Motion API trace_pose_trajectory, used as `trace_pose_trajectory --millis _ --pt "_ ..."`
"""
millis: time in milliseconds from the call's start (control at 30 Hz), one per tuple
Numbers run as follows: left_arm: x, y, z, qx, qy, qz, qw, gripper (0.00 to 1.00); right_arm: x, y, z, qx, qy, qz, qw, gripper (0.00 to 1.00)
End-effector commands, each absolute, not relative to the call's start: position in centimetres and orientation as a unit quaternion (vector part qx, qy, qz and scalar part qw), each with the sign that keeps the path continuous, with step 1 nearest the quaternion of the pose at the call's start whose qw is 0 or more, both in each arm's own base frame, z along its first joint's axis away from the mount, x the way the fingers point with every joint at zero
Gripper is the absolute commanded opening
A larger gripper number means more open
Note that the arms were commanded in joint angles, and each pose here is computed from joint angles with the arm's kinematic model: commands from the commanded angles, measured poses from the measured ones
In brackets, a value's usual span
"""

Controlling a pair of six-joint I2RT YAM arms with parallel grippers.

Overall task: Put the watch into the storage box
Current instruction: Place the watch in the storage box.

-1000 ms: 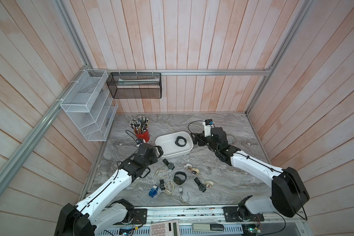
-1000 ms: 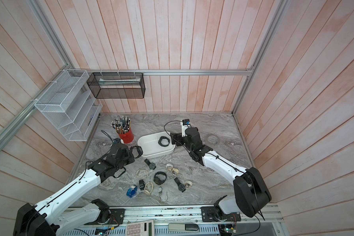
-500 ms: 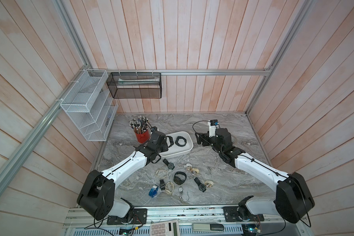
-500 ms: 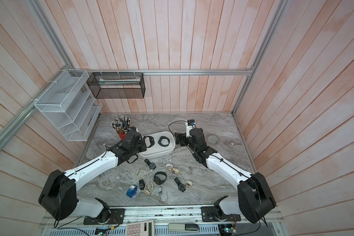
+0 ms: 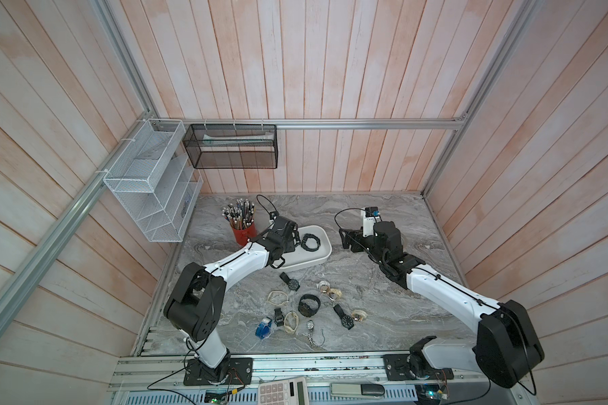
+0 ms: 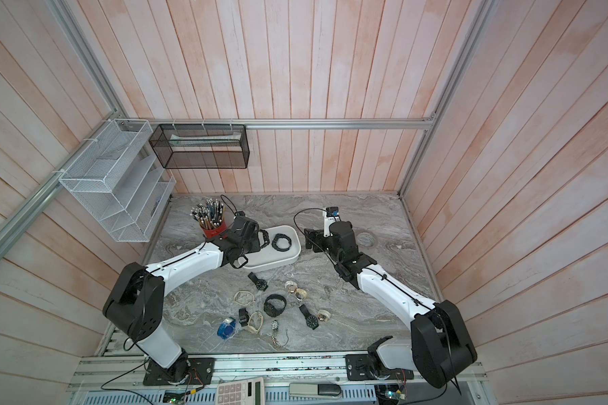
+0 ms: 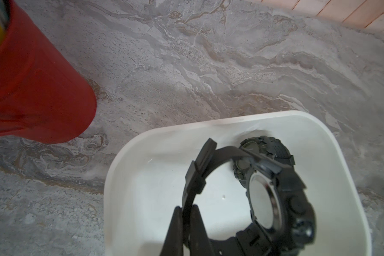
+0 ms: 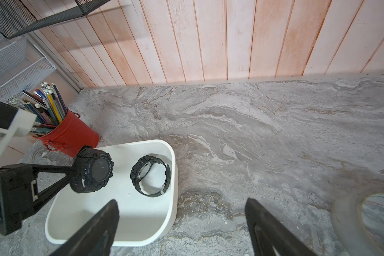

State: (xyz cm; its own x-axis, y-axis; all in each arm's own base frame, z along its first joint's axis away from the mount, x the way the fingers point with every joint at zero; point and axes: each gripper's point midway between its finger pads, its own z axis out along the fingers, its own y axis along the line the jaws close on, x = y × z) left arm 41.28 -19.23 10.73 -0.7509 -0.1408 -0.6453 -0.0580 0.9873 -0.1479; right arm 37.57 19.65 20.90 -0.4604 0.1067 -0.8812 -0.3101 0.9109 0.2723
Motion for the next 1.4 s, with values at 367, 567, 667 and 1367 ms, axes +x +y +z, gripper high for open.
trace_pose_trajectory --millis 367,567,667,1367 --pt "42.6 -19.8 7.3 -0.031 0.949 -0.018 0.314 0.0 37.3 18.6 21.0 -0.052 0.833 0.192 0.517 0.91" --pt "42.5 -20.1 5.8 -0.028 0.955 -0.016 0.295 0.0 37.2 18.4 21.1 -0.051 0.831 0.192 0.519 0.91" --pt "42.4 -20.1 5.7 -0.028 0.956 -0.017 0.29 0.01 37.2 18.4 21.1 -0.049 0.833 0.192 0.517 0.91" --pt "39.6 -22.9 16.7 0.011 0.899 -0.196 0.392 0.94 36.8 18.1 20.9 -0.046 0.84 0.192 0.506 0.91"
